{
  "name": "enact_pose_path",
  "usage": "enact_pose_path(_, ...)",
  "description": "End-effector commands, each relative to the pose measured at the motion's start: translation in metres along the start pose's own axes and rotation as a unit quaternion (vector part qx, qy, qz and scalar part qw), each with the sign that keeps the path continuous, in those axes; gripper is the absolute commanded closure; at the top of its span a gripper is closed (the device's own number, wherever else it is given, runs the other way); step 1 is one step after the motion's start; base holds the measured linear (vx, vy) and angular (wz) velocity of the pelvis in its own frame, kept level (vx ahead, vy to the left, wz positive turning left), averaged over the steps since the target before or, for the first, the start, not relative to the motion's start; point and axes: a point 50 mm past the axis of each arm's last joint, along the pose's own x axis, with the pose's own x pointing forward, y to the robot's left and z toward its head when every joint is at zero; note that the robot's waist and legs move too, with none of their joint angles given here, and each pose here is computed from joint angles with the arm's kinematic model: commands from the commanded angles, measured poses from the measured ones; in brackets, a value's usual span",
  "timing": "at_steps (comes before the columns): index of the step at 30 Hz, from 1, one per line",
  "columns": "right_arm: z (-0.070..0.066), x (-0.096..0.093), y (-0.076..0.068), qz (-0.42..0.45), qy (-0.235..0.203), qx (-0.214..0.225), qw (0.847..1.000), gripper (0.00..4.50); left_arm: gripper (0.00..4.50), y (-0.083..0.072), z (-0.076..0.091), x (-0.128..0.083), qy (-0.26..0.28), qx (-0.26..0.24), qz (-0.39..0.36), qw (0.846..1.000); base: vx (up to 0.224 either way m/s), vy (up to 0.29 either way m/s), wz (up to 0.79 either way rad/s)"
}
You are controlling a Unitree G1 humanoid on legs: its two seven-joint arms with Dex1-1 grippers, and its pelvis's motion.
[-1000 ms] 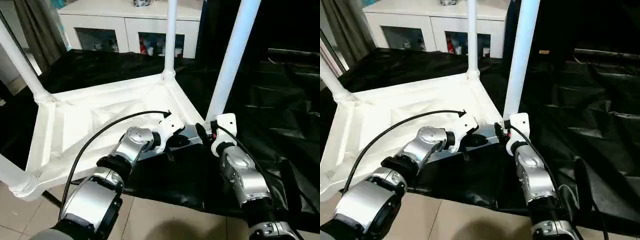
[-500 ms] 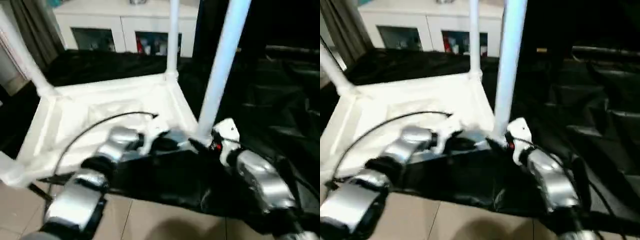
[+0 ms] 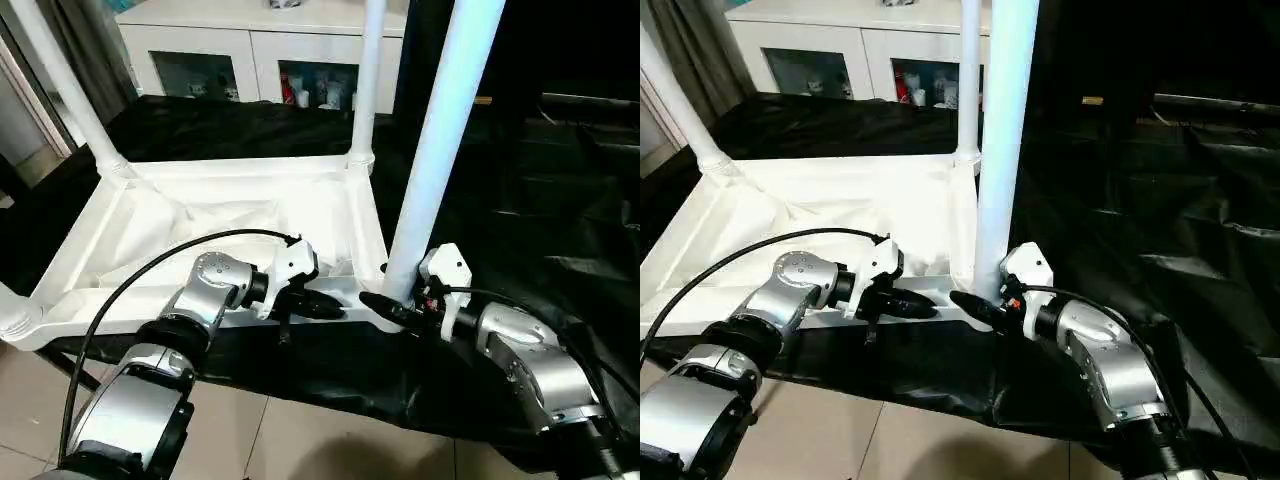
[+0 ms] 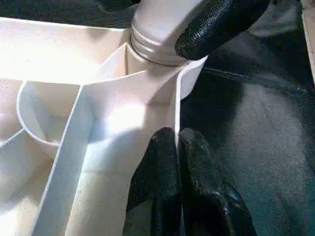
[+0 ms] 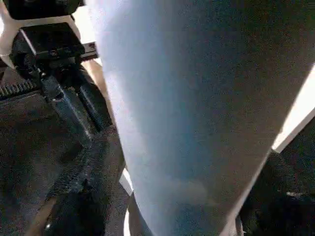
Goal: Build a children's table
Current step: Rotate leg to tighten
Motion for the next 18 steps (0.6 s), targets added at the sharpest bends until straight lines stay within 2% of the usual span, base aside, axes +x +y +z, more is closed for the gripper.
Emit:
enact_pose_path(1,-0.002,0.0,0.006,0.024,0.007,0.005,1.0,1.69,4.5,-0.004,-0.006,0.001,-0.019,-0.023,-0.002,1.0,0.0,0.0,0.0)
enact_pose_path(3,-0.003,-0.001,0.006,0.026,0.009,0.005,1.0,1.97,4.5,-0.003,-0.006,0.001,-0.019,-0.023,-0.002,1.0,0.0,0.0,0.0)
enact_pose_path(8,-0.006,-0.002,0.006,0.025,0.013,0.009,1.0,2.32,4.5,-0.003,-0.006,0.001,-0.019,-0.026,-0.001,0.999,0.0,0.0,0.0)
enact_pose_path(11,-0.008,-0.001,0.005,0.013,0.014,0.015,1.0,2.36,4.5,-0.003,-0.006,0.002,-0.017,-0.024,0.004,1.0,0.0,0.0,0.0)
enact_pose_path(13,-0.014,0.005,-0.001,-0.049,0.02,0.025,0.998,2.41,4.5,0.0,-0.007,0.008,-0.009,-0.024,0.038,0.999,0.0,0.0,0.0)
enact_pose_path(18,-0.021,0.015,-0.005,-0.127,0.025,0.039,0.991,2.45,4.5,0.005,-0.001,0.02,-0.008,-0.024,0.084,0.996,0.0,0.0,0.0)
